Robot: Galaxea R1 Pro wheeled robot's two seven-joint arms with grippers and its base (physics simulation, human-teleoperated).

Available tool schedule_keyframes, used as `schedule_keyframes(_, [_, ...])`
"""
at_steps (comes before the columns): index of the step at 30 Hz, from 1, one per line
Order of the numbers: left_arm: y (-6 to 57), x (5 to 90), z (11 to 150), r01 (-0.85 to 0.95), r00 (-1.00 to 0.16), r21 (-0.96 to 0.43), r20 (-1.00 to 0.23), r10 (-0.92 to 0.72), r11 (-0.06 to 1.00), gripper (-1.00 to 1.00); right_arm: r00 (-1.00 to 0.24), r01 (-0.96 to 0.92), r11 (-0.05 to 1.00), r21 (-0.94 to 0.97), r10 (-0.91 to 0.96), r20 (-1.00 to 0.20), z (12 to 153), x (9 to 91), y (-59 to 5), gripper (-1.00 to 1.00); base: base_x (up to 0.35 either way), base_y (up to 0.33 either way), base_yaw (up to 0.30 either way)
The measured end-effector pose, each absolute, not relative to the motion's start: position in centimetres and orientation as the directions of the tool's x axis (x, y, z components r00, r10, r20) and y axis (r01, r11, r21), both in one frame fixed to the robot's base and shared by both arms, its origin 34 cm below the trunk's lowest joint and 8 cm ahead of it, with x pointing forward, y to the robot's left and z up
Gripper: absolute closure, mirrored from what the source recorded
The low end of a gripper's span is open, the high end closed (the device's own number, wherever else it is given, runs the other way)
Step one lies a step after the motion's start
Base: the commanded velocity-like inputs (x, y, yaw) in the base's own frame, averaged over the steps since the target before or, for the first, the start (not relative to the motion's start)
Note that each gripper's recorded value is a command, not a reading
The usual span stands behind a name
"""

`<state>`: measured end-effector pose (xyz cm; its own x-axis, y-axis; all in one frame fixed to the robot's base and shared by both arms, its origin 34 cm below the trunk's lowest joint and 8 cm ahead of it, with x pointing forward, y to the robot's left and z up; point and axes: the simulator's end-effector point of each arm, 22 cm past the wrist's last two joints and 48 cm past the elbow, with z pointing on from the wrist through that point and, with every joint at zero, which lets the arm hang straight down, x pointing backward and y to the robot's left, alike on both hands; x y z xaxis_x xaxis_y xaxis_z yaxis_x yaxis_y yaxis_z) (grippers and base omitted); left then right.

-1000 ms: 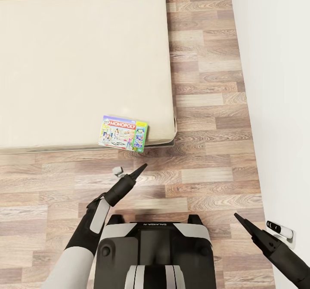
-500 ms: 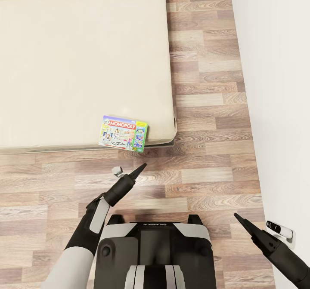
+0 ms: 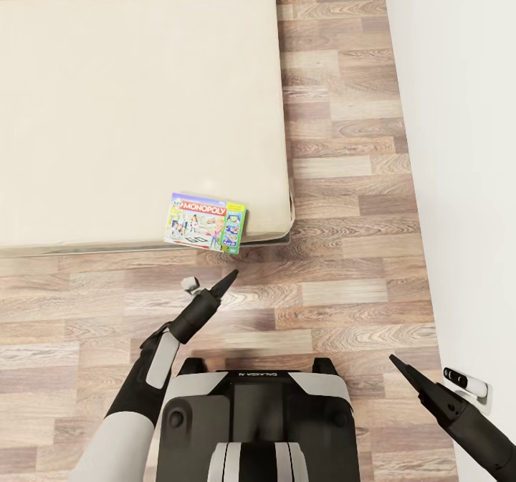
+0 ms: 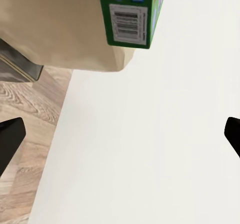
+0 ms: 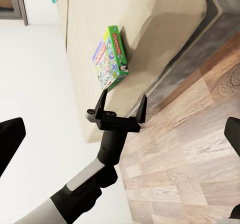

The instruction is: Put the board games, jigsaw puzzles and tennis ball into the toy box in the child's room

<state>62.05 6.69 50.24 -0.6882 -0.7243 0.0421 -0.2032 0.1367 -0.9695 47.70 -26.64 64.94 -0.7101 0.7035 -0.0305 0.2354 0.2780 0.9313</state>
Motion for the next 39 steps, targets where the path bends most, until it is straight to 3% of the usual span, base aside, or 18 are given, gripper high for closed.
schedule_keyframes(39, [6.94, 62.18, 50.23, -0.201, -0.684, -0.969, 0.036, -0.729, 0.141, -1.00, -0.712, 0.231, 0.279, 0.932, 0.702, -0.034, 65.04, 47.81, -26.60, -1.00, 0.025, 0.000, 0.000])
